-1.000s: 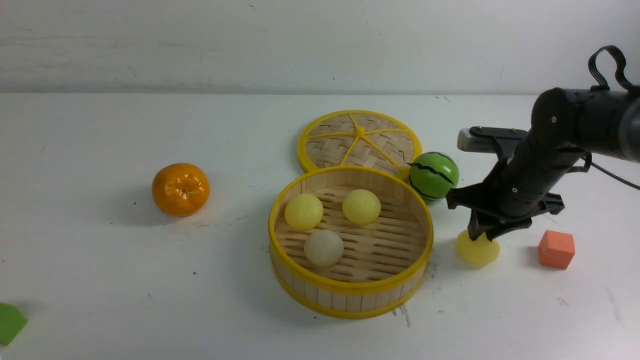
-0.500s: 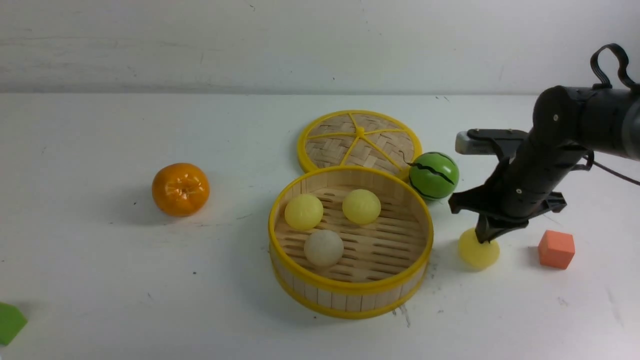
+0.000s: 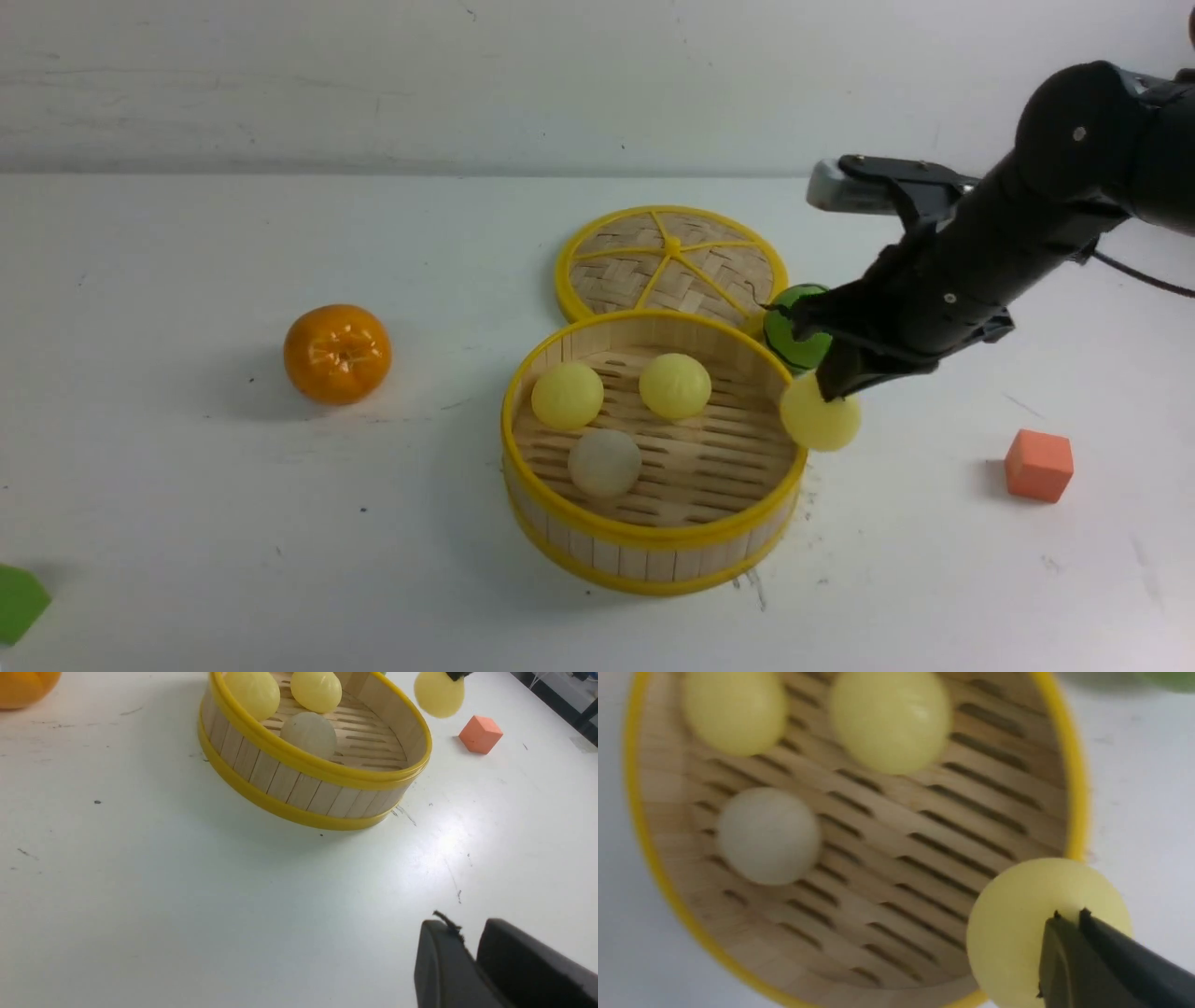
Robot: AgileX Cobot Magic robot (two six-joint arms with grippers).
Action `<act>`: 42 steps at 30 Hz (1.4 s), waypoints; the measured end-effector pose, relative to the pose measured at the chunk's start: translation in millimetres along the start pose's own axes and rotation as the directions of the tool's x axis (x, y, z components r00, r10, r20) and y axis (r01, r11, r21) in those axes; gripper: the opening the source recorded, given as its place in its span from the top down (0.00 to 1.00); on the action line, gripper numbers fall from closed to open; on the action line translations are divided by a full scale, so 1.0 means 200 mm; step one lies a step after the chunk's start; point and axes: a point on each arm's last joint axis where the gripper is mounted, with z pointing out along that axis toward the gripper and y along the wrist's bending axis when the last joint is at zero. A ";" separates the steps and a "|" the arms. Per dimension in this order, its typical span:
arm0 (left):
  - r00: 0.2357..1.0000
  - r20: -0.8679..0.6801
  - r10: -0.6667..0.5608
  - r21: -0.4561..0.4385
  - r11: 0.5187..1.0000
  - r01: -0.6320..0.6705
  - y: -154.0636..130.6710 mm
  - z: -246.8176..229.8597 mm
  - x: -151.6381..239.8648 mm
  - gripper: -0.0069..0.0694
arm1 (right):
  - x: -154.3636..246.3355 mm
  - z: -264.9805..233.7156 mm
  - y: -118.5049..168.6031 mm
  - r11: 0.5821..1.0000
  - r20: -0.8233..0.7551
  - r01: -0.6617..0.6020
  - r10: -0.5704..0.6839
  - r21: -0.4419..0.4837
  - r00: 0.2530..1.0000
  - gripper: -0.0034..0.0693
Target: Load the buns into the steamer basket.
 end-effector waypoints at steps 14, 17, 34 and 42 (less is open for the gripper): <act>1.000 0.000 0.000 0.000 1.000 0.000 0.00 0.00 0.00 0.74 | 0.02 0.36 0.13 0.999 -0.011 0.023 -0.024 -0.048 1.000 0.80; 1.000 0.000 0.000 0.000 1.000 0.000 0.00 0.00 0.00 0.73 | 0.02 0.37 0.12 0.999 -0.002 0.022 -0.022 -0.045 1.000 0.66; 1.000 0.000 0.000 0.000 1.000 0.000 0.00 0.00 0.00 0.72 | 0.52 -0.41 0.19 0.999 0.019 0.054 -0.054 0.004 0.998 0.74; 1.000 0.000 0.000 0.000 1.000 0.000 0.00 0.00 0.00 0.71 | 0.86 -0.68 0.17 0.996 0.088 0.091 -0.090 -0.011 0.992 0.98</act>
